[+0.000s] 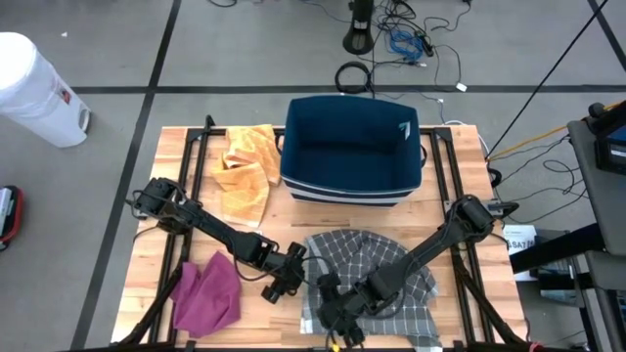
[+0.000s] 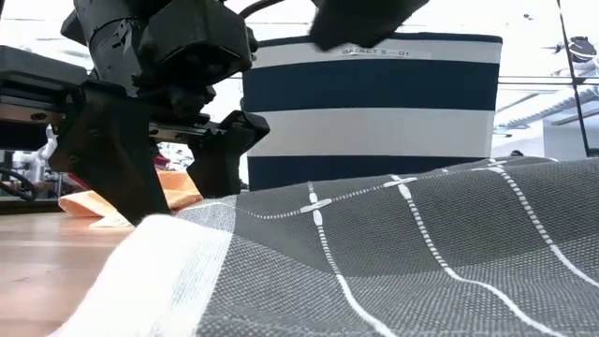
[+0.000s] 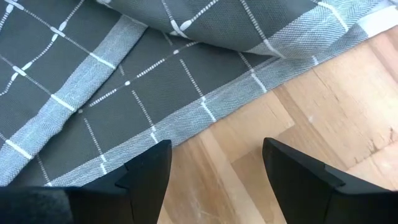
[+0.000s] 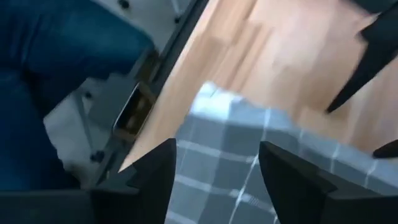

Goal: Fold towel
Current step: Fold the gray patterned towel

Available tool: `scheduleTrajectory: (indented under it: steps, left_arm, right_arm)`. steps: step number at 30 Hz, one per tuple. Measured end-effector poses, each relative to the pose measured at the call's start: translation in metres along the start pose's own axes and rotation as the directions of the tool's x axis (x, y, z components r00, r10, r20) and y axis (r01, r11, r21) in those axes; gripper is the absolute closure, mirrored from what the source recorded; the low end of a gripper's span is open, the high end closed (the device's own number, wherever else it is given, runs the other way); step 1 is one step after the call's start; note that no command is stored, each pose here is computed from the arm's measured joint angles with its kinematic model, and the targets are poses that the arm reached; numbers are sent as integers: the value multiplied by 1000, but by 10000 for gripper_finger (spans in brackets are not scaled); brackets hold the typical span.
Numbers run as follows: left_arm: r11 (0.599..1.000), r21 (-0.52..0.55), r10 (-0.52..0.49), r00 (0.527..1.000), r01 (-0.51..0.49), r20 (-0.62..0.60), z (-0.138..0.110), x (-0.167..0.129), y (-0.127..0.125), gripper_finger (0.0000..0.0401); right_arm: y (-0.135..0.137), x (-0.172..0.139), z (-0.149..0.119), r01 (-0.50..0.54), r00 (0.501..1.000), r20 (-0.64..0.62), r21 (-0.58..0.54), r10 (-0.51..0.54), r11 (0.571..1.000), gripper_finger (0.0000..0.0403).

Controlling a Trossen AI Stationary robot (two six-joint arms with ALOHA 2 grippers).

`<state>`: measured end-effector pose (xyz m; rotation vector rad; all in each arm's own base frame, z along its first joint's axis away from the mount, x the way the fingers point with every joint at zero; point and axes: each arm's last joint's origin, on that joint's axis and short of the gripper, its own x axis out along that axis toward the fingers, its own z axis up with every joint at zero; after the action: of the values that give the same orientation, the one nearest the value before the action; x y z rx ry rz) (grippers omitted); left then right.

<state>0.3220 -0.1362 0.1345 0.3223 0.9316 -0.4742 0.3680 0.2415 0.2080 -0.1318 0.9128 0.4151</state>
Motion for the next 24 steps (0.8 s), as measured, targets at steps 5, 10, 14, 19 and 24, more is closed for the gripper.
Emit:
scheduleTrajectory:
  steps: [5,10,14,19,24]
  left_arm:
    - [1000,7,21,1000,-21,-2,0,0,1,142]
    - [1000,4,20,999,-20,-26,-2,0,0,142]
    - [1000,-1,19,999,-19,-38,-3,-1,0,142]
    - [1000,1,22,999,-22,-40,-4,-1,2,142]
    - [1000,-8,21,999,-21,-41,-5,-1,7,142]
  right_arm:
    - [0,5,2,-6,1000,30,-57,8,998,212]
    - [-11,24,-6,-80,996,-41,-45,78,996,231]
    - [-12,36,-14,-152,984,-92,-16,150,988,245]
    - [-9,44,-14,-165,984,-69,-40,162,986,251]
    - [-12,51,-17,-155,986,-70,-83,150,984,245]
